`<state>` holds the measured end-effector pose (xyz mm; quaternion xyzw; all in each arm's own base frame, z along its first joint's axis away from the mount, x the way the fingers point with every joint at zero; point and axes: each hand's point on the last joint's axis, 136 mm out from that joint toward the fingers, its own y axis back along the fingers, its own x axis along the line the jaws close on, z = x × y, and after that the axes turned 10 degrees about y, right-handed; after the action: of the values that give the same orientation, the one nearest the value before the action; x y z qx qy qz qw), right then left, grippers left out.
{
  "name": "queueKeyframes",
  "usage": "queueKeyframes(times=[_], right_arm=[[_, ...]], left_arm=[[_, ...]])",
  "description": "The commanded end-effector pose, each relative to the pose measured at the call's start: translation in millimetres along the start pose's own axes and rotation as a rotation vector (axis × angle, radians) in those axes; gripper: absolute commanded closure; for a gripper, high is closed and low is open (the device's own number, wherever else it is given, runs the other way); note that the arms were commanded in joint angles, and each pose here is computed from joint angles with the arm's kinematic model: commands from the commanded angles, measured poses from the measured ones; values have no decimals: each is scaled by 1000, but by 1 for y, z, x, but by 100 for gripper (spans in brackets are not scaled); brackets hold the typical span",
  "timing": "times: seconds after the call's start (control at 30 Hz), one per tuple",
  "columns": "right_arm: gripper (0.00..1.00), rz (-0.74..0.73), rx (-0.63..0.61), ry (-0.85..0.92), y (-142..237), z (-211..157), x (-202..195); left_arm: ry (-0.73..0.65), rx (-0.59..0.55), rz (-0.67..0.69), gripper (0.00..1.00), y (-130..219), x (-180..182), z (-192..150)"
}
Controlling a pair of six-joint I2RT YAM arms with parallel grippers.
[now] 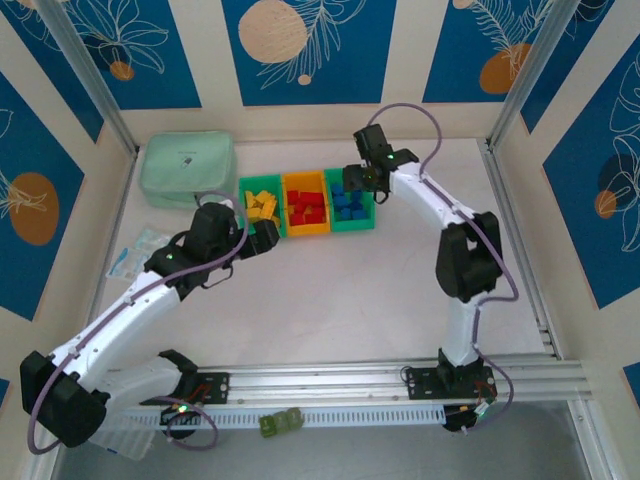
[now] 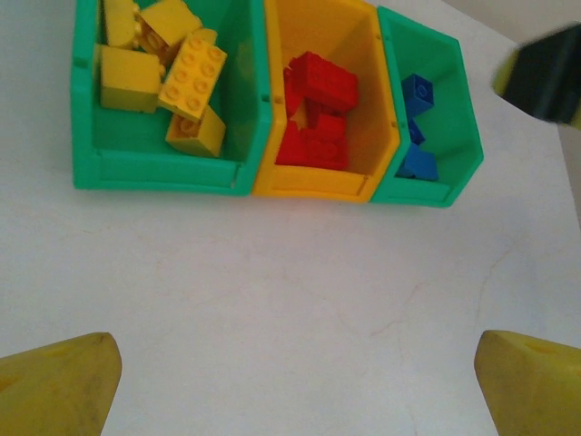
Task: Sort the legos into containers by color
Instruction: Place the lego in the container, then reset both arms
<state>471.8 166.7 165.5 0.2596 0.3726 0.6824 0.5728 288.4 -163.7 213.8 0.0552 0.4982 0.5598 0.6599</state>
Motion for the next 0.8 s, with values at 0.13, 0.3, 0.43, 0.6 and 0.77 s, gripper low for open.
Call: queueKeyframes(times=[0.13,0.3,0.43,0.6,0.77], right_arm=[[1,-153,-140,-155,62,-38,-68],[1,-334,-175,-232,62,-94,-127],[1,-362,-239,-256,42,-128,-151],[1,-273,-298,-233,9,-139,-153],[1,-144,-452,-112,2,-118,-134]], left_arm=[[-43,-233,257,1,20,78,60],[-99,-395,459,1,15,140,88],[-224,-516,510,1,-2,160,99],[-363,-616,482,1,-25,170,102],[-476,-605,404,1,-50,165,97]])
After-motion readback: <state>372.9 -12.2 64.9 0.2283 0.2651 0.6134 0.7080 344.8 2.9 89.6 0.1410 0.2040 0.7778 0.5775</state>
